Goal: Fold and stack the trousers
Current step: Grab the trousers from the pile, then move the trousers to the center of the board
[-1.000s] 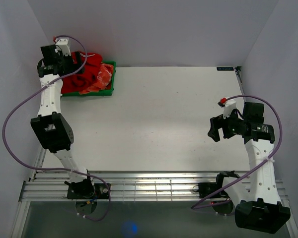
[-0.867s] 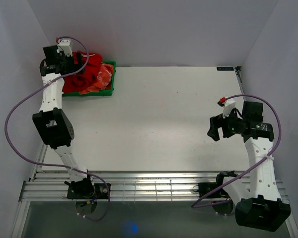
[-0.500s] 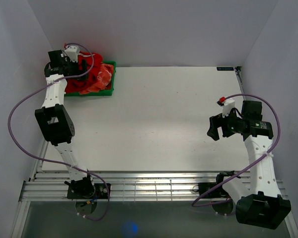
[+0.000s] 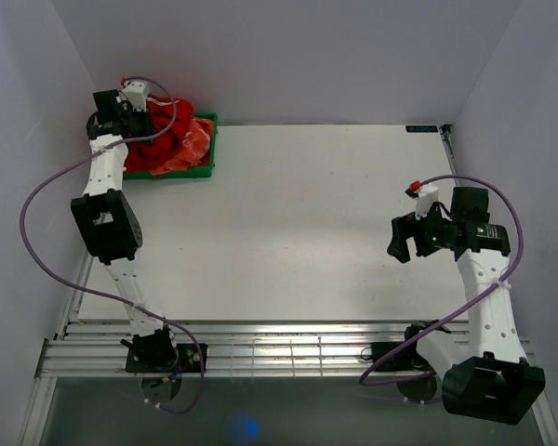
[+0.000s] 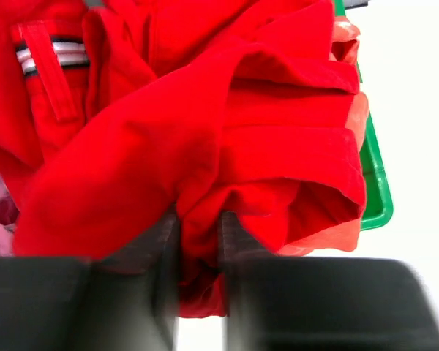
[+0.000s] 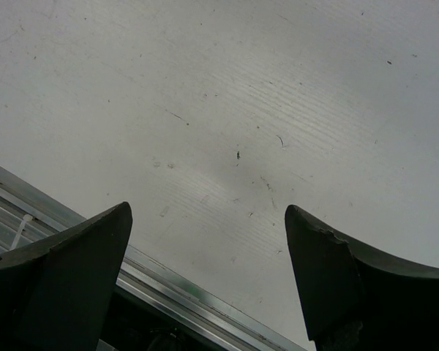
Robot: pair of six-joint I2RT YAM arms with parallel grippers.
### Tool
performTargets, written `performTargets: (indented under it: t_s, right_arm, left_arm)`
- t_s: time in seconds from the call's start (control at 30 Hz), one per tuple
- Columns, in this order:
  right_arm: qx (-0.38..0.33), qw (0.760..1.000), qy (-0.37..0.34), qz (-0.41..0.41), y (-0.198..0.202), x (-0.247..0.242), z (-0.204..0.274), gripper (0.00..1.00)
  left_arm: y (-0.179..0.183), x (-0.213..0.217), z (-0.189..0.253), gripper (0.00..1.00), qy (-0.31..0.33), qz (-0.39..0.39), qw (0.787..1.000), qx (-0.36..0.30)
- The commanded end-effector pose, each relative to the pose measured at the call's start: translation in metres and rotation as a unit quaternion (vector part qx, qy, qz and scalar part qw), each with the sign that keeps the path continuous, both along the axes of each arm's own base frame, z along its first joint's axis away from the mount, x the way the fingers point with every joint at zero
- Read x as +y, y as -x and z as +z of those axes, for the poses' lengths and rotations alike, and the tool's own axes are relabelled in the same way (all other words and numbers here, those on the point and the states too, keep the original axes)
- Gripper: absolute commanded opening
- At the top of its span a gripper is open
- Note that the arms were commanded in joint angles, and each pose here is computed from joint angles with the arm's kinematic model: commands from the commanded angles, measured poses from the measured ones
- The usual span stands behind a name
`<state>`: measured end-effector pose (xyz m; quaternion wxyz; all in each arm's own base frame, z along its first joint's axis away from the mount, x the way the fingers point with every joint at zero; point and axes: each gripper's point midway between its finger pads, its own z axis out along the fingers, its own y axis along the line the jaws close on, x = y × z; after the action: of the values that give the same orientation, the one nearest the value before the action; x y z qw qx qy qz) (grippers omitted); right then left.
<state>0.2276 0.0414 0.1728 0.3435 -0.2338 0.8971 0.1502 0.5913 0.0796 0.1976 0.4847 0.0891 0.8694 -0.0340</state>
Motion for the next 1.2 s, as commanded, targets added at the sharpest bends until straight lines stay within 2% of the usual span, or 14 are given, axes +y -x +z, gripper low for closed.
performTargets:
  t_s: [0.0, 0.07, 0.23, 0.27, 0.4, 0.5, 0.73, 0.87, 0.9, 1.0, 1.03, 1.1, 1.13, 1.17]
  right_arm:
    - [-0.019, 1.000, -0.010, 0.001, -0.009, 0.002, 0.013, 0.90]
    - [-0.024, 1.000, -0.012, 0.000, -0.011, 0.003, 0.017, 0.90]
    - [-0.033, 0.999, -0.024, -0.003, -0.015, 0.005, 0.028, 0.90]
    - [-0.036, 0.999, -0.025, -0.002, -0.017, 0.006, 0.030, 0.90]
    - [-0.045, 0.998, -0.034, -0.005, -0.021, 0.008, 0.039, 0.90]
    - [-0.048, 0.998, -0.036, -0.008, -0.024, 0.008, 0.042, 0.90]
    - [-0.067, 0.997, -0.036, -0.020, -0.032, 0.006, 0.058, 0.90]
    - [-0.081, 0.996, -0.034, -0.023, -0.036, 0.004, 0.069, 0.90]
    - [-0.079, 0.996, -0.035, -0.025, -0.036, 0.004, 0.069, 0.90]
    - [-0.081, 0.996, -0.034, -0.029, -0.038, 0.003, 0.071, 0.90]
    - [-0.081, 0.996, -0.034, -0.030, -0.038, 0.003, 0.071, 0.90]
    - [-0.082, 0.996, -0.028, -0.032, -0.038, 0.001, 0.071, 0.90]
    - [-0.082, 0.996, -0.025, -0.032, -0.038, 0.000, 0.070, 0.90]
    - [-0.082, 0.996, -0.022, -0.031, -0.037, -0.001, 0.069, 0.90]
  left_arm:
    - [-0.008, -0.024, 0.008, 0.20, 0.011, -0.031, 0.999, -0.008]
    - [-0.009, -0.023, 0.024, 0.00, 0.012, -0.022, 0.999, -0.022]
    - [0.001, -0.037, 0.102, 0.00, 0.036, -0.035, 0.994, -0.101]
    - [0.012, -0.043, 0.136, 0.00, 0.046, -0.039, 0.989, -0.133]
    - [0.043, -0.072, 0.221, 0.00, 0.082, -0.086, 0.968, -0.222]
    - [0.070, -0.100, 0.265, 0.00, 0.106, -0.133, 0.952, -0.254]
    - [0.139, -0.193, 0.302, 0.00, 0.151, -0.265, 0.915, -0.262]
    - [0.182, -0.263, 0.284, 0.00, 0.160, -0.342, 0.894, -0.242]
    - [0.184, -0.275, 0.252, 0.00, 0.163, -0.347, 0.900, -0.209]
    - [0.213, -0.325, 0.208, 0.00, 0.139, -0.398, 0.889, -0.178]
    - [0.216, -0.330, 0.167, 0.00, 0.136, -0.398, 0.896, -0.138]
    - [0.217, -0.337, 0.127, 0.00, 0.112, -0.396, 0.905, -0.114]
    - [0.225, -0.342, 0.087, 0.00, 0.103, -0.398, 0.908, -0.074]
    - [0.226, -0.341, 0.067, 0.00, 0.093, -0.396, 0.911, -0.059]
